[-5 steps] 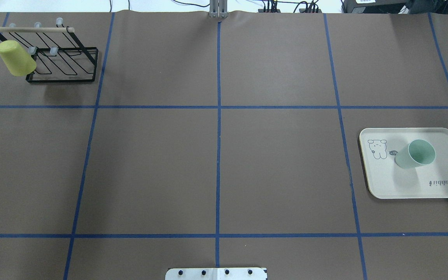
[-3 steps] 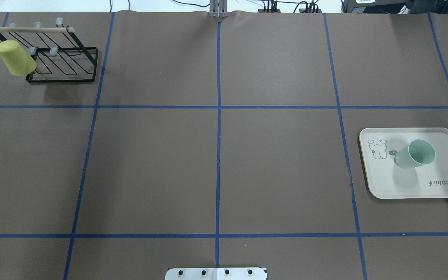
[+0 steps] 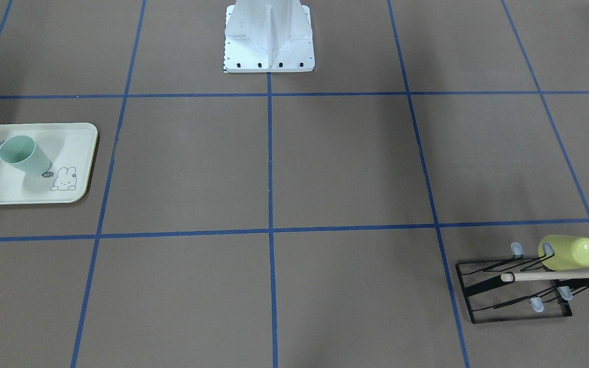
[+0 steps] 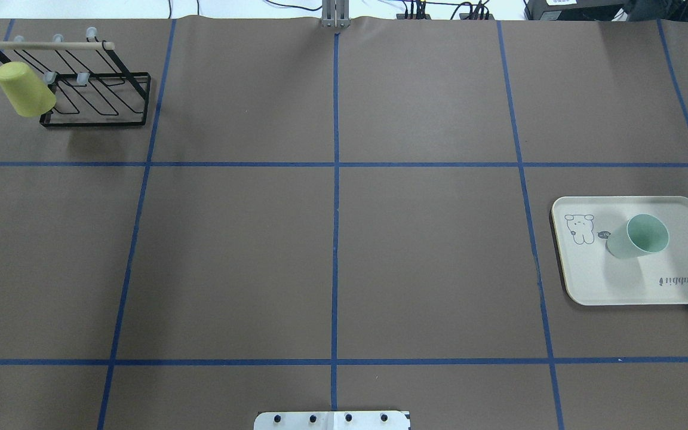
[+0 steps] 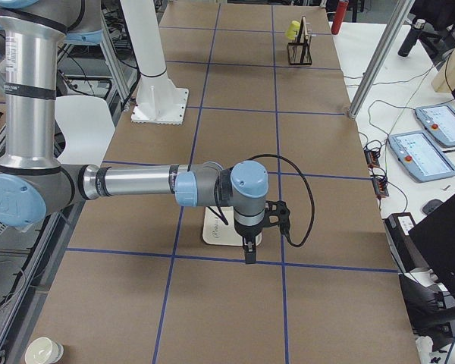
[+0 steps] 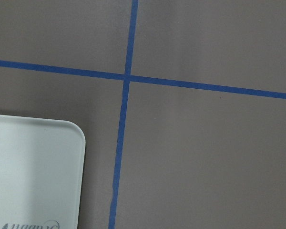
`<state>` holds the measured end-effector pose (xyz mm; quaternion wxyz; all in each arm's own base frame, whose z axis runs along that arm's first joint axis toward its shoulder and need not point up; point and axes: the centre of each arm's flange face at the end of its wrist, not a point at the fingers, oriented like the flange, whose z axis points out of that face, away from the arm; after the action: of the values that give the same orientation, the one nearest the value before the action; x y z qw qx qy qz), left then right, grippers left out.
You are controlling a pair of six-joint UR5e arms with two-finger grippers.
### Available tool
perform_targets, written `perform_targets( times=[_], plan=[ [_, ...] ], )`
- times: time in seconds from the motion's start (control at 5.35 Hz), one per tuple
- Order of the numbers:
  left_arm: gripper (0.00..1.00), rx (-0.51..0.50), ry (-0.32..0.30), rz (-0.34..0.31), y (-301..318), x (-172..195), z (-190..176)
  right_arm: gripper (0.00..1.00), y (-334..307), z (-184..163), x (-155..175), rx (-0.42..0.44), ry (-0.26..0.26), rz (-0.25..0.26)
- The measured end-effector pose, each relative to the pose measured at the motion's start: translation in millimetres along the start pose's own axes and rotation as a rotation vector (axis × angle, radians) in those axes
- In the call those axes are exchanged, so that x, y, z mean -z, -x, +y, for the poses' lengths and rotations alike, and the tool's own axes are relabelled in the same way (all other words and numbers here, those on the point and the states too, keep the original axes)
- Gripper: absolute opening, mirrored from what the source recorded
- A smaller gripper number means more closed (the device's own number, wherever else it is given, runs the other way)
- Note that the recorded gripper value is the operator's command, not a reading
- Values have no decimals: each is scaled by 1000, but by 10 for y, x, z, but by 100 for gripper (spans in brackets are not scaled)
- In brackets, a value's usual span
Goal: Left arm grabs green cup and hands to right arm on tray
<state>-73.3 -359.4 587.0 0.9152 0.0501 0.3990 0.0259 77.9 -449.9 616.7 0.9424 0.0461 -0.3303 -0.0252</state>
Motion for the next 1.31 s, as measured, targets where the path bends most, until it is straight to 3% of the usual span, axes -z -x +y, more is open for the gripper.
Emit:
perform_targets(
  times=[0.56, 1.31],
  plan=[
    [100, 2, 0, -1, 10, -3, 13, 100, 160, -122, 55, -26, -60, -7],
    [100, 11, 9, -2, 46, -38, 28, 100, 155, -109, 2, -23, -53, 1]
  ],
)
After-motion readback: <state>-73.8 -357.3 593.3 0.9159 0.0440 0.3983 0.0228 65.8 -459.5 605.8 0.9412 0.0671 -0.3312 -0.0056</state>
